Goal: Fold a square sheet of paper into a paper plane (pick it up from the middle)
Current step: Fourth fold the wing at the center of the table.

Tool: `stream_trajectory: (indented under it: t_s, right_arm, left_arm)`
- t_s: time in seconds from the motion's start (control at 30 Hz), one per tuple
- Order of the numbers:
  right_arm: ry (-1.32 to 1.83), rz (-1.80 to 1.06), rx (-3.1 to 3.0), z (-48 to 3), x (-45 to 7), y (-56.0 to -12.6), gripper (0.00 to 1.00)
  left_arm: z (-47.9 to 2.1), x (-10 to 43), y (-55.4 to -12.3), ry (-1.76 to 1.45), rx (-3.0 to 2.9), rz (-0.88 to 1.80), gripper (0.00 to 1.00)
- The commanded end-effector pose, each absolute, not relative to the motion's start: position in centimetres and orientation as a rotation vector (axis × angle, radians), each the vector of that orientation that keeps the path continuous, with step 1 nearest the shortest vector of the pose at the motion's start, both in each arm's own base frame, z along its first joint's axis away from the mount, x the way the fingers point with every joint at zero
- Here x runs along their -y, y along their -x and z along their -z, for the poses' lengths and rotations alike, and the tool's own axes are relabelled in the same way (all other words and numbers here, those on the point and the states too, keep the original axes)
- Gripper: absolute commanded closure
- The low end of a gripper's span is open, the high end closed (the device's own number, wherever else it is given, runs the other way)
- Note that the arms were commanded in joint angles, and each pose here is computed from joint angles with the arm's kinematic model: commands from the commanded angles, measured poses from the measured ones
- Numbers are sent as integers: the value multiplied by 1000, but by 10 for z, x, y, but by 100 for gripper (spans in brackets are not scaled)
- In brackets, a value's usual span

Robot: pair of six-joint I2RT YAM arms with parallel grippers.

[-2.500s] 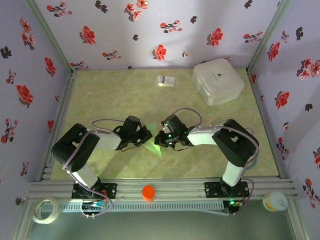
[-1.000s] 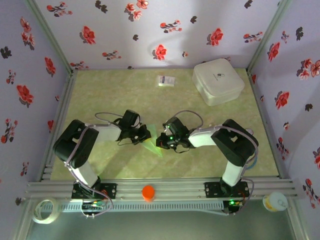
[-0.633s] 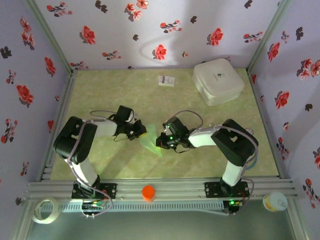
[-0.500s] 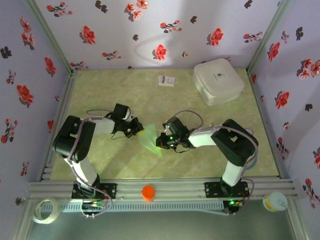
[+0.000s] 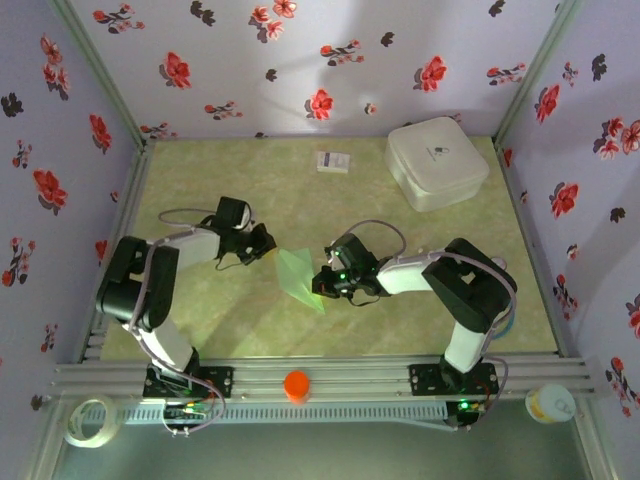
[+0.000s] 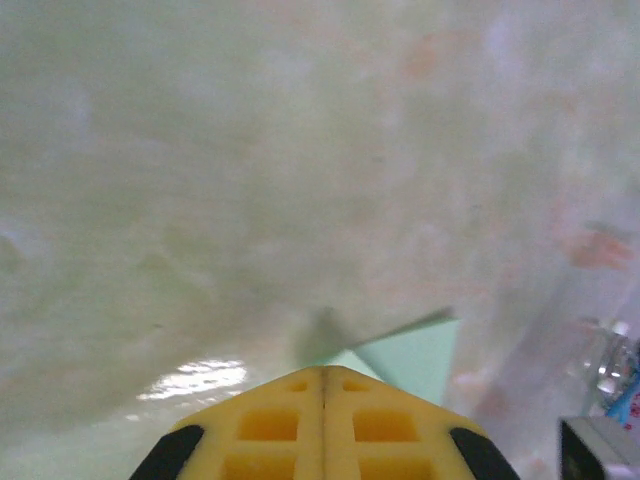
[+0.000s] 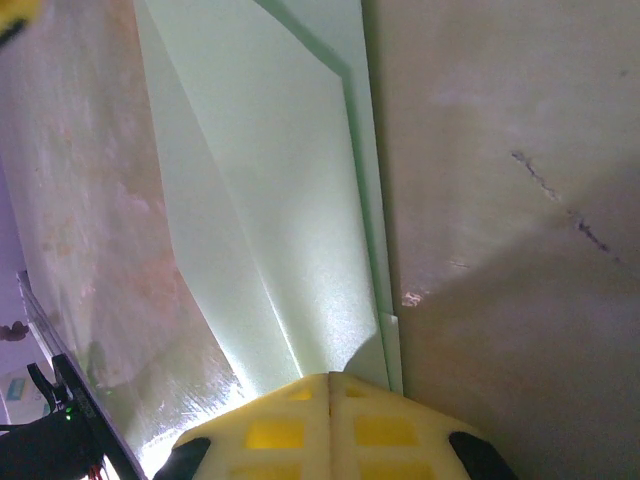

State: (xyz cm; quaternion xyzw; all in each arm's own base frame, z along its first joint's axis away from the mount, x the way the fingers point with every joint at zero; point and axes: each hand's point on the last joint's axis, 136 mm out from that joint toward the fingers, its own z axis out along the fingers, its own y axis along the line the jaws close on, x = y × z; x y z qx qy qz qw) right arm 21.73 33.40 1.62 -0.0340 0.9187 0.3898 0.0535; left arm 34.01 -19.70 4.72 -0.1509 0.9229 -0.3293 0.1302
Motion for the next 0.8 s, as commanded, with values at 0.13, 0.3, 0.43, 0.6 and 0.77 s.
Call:
stream_trajectory:
  t_s: [0.13, 0.3, 0.43, 0.6, 0.77]
  right_arm:
    - [43, -949, -2996, 25, -297, -192, 100]
    - [45, -948, -2998, 24, -297, -192, 100]
    - [44, -950, -3001, 25, -297, -192, 100]
    - [40, -949, -3002, 26, -296, -191, 100]
    - [43, -955, -3003, 26, -297, -192, 100]
  left_arm:
    - [-70, 233, -320, 270, -2623, 1121, 95]
    - [-47, 251, -315, 223, -2677, 1175, 95]
    - [-29, 246, -322, 240, -2710, 1127, 95]
    - [-11, 222, -337, 315, -2728, 1049, 95]
    - [-7, 199, -350, 366, -2745, 998, 95]
